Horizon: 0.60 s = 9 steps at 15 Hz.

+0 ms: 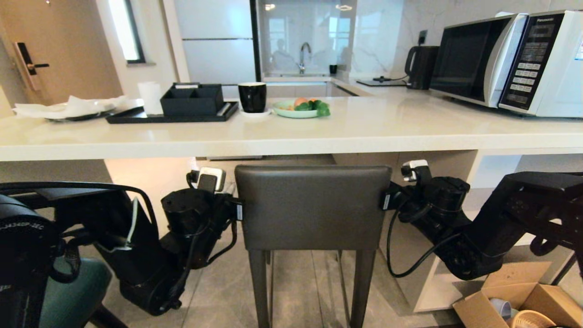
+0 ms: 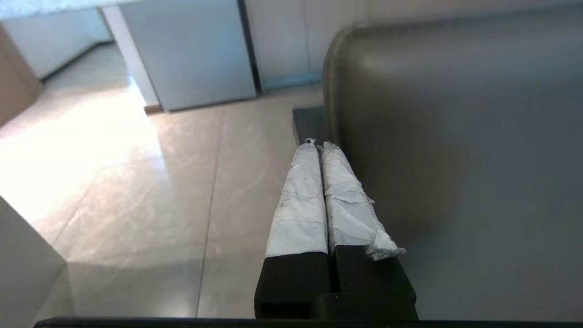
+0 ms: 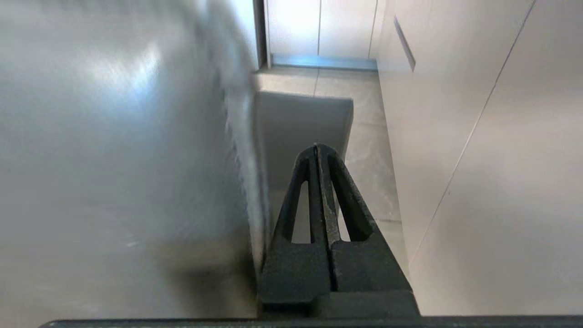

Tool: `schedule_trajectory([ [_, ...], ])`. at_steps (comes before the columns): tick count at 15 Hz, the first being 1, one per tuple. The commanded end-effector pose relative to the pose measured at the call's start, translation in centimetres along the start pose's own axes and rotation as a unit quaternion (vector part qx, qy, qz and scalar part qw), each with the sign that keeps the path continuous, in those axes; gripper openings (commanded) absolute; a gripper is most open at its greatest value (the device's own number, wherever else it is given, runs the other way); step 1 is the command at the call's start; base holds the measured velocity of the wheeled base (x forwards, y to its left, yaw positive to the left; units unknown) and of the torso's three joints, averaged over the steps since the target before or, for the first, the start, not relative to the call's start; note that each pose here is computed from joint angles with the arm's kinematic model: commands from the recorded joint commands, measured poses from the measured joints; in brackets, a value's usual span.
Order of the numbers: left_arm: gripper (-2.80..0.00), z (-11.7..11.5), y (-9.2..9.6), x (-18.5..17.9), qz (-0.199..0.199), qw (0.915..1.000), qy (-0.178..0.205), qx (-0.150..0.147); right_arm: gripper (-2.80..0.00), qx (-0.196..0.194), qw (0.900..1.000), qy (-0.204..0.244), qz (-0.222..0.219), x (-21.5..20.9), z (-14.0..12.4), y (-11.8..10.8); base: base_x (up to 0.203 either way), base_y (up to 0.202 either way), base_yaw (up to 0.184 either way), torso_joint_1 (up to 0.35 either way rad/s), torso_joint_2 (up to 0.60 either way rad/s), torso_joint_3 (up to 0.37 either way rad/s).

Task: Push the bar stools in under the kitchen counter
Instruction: Push the gray chair back under the dining table, then push the blue chair back under the dining table

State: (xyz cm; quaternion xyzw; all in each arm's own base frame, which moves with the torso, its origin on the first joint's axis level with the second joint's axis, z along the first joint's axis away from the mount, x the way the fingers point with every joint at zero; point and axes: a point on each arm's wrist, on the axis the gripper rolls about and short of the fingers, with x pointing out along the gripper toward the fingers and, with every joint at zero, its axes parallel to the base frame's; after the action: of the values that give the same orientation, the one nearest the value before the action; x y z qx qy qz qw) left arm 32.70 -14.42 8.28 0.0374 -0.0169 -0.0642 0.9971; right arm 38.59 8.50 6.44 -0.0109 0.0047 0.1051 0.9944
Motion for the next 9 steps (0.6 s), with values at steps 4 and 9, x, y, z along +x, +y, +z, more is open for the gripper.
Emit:
schedule_trajectory([
  [4, -2.8, 0.4, 3.5, -3.3, 0.028, 0.999, 0.033, -0.013, -2.8, 0.003, 0.999, -0.006, -0.033, -1.9, 1.6, -2.5, 0.0, 0.0, 0.0, 0.0, 0.0, 0.0],
  [9, -2.8, 1.7, 4.1, -8.5, 0.015, 0.9984, 0.05, -0.022, -2.8, 0.006, 0.999, -0.018, -0.033, -6.8, 4.6, -2.2, 0.0, 0.0, 0.0, 0.0, 0.0, 0.0],
])
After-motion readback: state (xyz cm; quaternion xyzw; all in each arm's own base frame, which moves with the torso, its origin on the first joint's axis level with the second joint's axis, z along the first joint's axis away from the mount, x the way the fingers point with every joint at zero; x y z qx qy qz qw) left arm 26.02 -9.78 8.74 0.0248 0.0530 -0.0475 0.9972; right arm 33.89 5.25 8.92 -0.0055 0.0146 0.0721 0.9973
